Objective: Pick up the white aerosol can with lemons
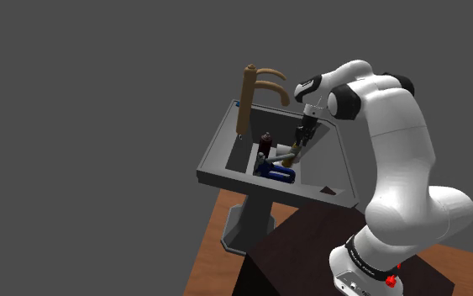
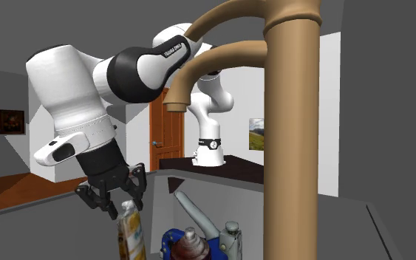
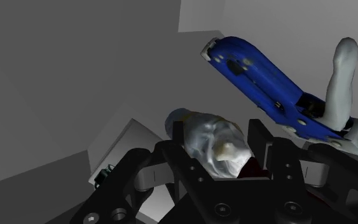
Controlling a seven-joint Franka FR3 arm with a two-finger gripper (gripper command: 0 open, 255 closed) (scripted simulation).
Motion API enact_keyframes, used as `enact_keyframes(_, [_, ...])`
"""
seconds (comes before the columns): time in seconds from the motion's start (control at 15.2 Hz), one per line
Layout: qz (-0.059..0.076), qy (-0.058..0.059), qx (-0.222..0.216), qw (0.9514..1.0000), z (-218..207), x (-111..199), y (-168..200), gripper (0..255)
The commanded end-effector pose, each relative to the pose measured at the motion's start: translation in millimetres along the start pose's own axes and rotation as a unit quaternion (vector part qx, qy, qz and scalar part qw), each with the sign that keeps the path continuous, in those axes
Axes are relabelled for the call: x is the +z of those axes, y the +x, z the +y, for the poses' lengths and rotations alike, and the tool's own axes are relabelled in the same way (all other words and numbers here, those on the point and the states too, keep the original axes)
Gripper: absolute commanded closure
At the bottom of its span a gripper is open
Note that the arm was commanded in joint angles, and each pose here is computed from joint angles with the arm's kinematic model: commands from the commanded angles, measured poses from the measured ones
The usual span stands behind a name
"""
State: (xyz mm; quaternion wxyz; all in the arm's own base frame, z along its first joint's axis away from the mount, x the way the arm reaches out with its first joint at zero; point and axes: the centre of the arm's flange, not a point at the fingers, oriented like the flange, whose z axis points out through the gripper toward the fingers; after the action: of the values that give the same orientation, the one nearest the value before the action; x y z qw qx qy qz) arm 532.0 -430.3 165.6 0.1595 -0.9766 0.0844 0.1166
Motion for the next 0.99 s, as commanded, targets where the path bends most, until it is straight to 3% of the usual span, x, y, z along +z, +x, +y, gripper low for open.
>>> enact_keyframes(0.0, [0.0, 0.0, 0.0, 1.0, -2.4, -7.3, -2.1, 255])
enact_keyframes(0.92, [0.0, 0.0, 0.0, 1.0, -22.6, -71.3, -19.7, 255])
